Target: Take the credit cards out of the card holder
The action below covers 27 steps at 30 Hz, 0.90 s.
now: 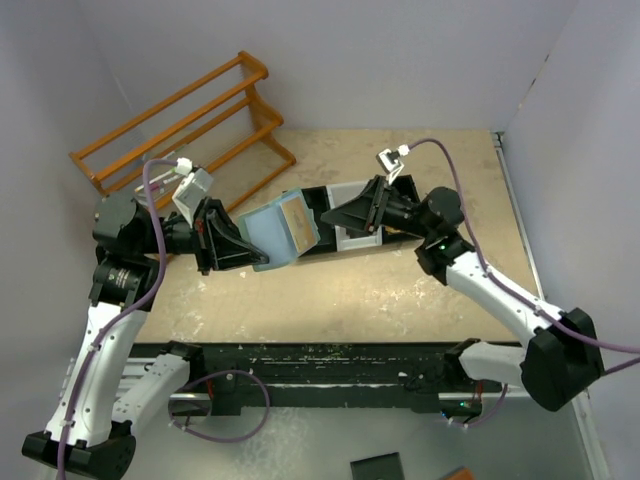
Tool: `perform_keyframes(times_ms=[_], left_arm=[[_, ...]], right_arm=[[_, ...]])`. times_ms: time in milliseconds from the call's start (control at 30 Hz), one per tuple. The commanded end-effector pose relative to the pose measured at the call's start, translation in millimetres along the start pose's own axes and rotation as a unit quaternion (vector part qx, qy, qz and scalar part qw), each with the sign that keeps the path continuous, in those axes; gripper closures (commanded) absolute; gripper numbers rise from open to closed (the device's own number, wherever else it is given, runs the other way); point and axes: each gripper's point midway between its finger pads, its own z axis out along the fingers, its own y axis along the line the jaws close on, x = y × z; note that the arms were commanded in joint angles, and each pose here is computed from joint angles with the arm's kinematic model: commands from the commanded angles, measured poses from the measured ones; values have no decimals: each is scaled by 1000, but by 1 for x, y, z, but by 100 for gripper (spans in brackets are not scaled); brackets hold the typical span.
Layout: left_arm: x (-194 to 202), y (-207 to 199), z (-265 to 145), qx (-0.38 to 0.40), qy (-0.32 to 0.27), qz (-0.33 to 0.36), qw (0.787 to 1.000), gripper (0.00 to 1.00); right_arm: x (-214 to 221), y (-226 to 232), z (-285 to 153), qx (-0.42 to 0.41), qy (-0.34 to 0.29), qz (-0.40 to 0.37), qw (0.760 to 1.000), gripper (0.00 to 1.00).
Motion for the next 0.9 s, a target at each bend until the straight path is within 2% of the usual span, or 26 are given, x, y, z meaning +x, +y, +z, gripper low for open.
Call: perform_keyframes(times_ms=[0,167,333,500,667,800,867], left_arm=[[-10,-10,0,8,-9,33,999,100],[-11,-9,0,5,-12,33,999,100],[-12,-10,0,5,-12,35,999,100],[-11,-8,0,4,-12,35,999,100],[-7,2,0,-14,-11,38,999,100],[-1,6,0,-21,-6,41,999,100],[2,9,-1,-25,1,45,999,100]], right_arm=[[-2,88,0,-179,-11,-21,984,0],[5,114,4,-240,2,-6,971,0],[15,122,5,-264,17,3,964,11],[16,132,-1,-274,21,-7,961,35],[22,133,-1,-244,44,-21,969,72],[18,127,6,-184,54,-51,980,78],[15,118,9,-131,58,-77,987,89]])
